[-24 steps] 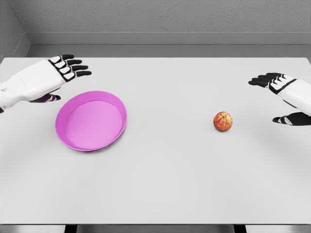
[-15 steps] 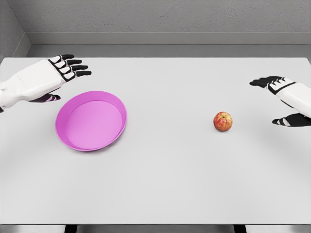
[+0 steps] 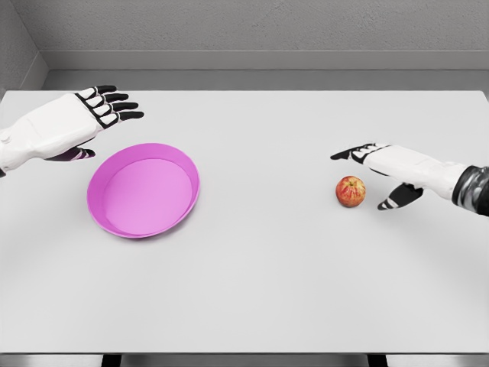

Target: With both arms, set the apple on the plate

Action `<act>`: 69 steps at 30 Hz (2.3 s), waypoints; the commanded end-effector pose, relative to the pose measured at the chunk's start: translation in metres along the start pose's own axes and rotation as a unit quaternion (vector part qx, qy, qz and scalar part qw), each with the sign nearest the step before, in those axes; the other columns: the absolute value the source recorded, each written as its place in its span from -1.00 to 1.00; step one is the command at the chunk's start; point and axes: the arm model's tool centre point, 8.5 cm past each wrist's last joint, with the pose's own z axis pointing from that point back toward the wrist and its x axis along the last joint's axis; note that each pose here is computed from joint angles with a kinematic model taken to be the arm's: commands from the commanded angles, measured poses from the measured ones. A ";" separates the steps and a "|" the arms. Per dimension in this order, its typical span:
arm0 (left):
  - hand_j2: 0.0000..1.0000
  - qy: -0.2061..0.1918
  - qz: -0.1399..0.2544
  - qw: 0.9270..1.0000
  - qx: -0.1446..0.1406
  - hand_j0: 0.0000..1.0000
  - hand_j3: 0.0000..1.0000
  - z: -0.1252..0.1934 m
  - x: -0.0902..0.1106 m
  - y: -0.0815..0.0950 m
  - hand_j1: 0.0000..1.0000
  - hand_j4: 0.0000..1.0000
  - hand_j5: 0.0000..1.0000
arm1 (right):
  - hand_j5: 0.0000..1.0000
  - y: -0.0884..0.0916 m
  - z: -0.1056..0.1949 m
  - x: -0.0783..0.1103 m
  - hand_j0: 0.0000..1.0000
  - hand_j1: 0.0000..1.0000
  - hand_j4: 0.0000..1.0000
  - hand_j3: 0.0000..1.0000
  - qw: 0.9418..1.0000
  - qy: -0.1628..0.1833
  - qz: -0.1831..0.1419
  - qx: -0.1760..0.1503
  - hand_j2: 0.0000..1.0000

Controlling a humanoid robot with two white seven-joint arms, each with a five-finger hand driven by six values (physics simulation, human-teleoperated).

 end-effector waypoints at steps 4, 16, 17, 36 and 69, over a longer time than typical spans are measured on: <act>1.00 0.000 0.002 1.000 0.002 1.00 1.00 0.000 0.000 0.001 1.00 1.00 1.00 | 1.00 0.009 -0.013 0.002 1.00 1.00 1.00 1.00 0.999 0.021 -0.021 0.033 1.00; 1.00 0.000 0.002 1.000 0.002 1.00 1.00 0.000 0.000 0.001 1.00 1.00 1.00 | 1.00 0.018 -0.037 0.008 1.00 1.00 1.00 1.00 0.995 0.058 -0.039 0.065 1.00; 1.00 0.000 0.002 1.000 0.002 1.00 1.00 0.000 0.000 0.001 1.00 1.00 1.00 | 1.00 0.021 -0.042 0.008 1.00 1.00 1.00 1.00 0.995 0.057 -0.043 0.068 1.00; 1.00 0.000 0.001 1.000 0.003 1.00 1.00 0.000 0.000 0.001 1.00 1.00 1.00 | 0.48 0.022 -0.041 -0.001 0.48 0.48 0.48 0.48 0.992 0.083 -0.052 0.080 0.48; 1.00 0.000 0.001 1.000 0.003 1.00 1.00 0.000 -0.001 0.002 1.00 1.00 1.00 | 0.06 0.002 -0.048 0.025 0.06 0.06 0.06 0.06 0.997 0.039 -0.027 0.063 0.06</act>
